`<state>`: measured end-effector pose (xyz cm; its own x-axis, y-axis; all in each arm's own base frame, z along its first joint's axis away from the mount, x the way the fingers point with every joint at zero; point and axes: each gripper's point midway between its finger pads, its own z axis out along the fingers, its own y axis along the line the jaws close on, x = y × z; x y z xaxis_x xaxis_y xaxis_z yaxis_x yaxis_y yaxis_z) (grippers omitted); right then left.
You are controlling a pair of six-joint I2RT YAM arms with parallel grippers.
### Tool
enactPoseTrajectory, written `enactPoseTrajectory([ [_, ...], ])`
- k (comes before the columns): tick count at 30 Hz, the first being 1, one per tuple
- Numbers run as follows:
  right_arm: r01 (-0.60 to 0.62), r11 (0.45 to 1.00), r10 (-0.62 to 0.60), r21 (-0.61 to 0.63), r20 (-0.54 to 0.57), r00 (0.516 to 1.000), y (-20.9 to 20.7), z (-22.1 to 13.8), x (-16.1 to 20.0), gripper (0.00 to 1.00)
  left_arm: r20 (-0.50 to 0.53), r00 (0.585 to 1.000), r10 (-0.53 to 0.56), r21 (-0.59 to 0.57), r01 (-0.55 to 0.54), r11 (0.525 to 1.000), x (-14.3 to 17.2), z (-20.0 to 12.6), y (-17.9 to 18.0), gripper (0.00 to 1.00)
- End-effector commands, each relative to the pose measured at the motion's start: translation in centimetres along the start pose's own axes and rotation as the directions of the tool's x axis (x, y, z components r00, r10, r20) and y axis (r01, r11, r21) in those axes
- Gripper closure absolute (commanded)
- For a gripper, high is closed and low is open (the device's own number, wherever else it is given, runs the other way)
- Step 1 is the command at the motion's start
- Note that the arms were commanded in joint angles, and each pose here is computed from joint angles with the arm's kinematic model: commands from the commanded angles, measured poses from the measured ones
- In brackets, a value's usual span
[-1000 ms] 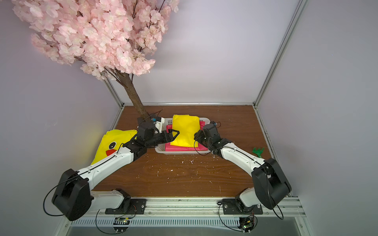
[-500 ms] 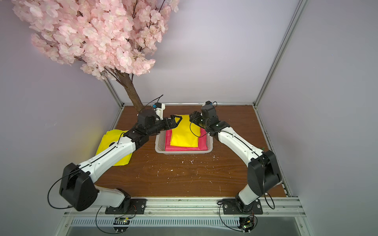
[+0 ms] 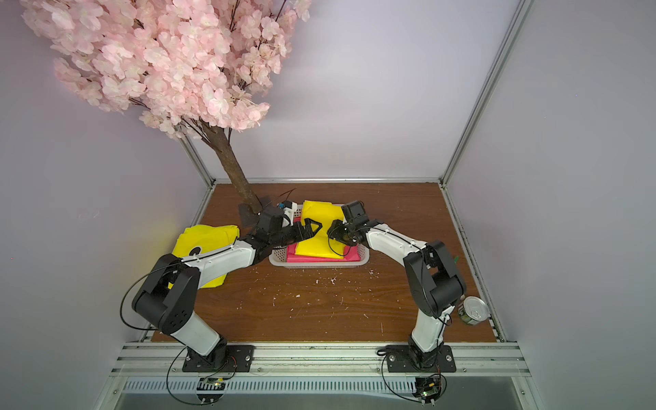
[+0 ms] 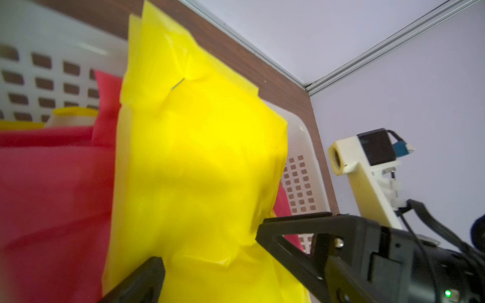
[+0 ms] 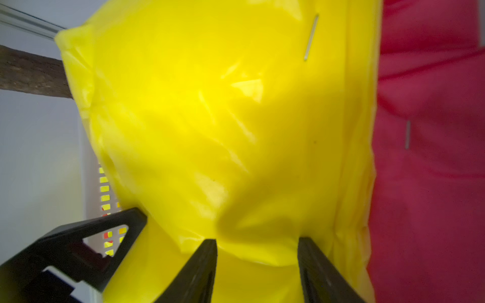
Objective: Put the folded raincoat in the basket
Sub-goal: Place the raincoat in the basket.
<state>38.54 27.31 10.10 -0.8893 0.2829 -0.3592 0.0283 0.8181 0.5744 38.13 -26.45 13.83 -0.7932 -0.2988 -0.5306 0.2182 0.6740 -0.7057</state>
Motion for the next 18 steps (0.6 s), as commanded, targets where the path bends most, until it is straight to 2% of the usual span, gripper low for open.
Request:
enactPoseTrajectory([
  [1, 0.004, 1.000, -0.005, -0.020, -0.025, 1.000, -0.2, 0.0, 0.9, 0.44, 0.019, 0.999, -0.026, 0.018, 0.026, 1.000, 0.6, -0.7, 0.7, 0.00],
  [4, 0.005, 1.000, -0.006, -0.017, -0.025, 1.000, -0.4, 0.0, 1.1, 0.44, 0.019, 0.999, -0.044, -0.003, 0.045, 0.999, 1.7, -0.9, 1.8, 0.00],
  [7, 0.017, 0.999, -0.018, -0.043, -0.008, 1.000, 0.8, -0.7, 0.3, 0.44, 0.031, 0.999, -0.029, -0.002, 0.029, 1.000, 1.2, -1.1, 1.5, 0.00],
  [13, 0.061, 0.988, -0.052, -0.140, 0.065, 0.997, 5.4, -4.3, -2.7, 0.44, 0.089, 0.993, 0.072, 0.046, -0.076, 0.996, -3.9, -2.4, -3.8, 0.00],
  [18, 0.079, 0.977, -0.063, -0.196, 0.088, 0.994, 7.4, -6.4, -3.4, 0.44, 0.136, 0.988, 0.073, 0.118, -0.089, 0.989, -6.2, -4.4, -7.4, 0.00],
])
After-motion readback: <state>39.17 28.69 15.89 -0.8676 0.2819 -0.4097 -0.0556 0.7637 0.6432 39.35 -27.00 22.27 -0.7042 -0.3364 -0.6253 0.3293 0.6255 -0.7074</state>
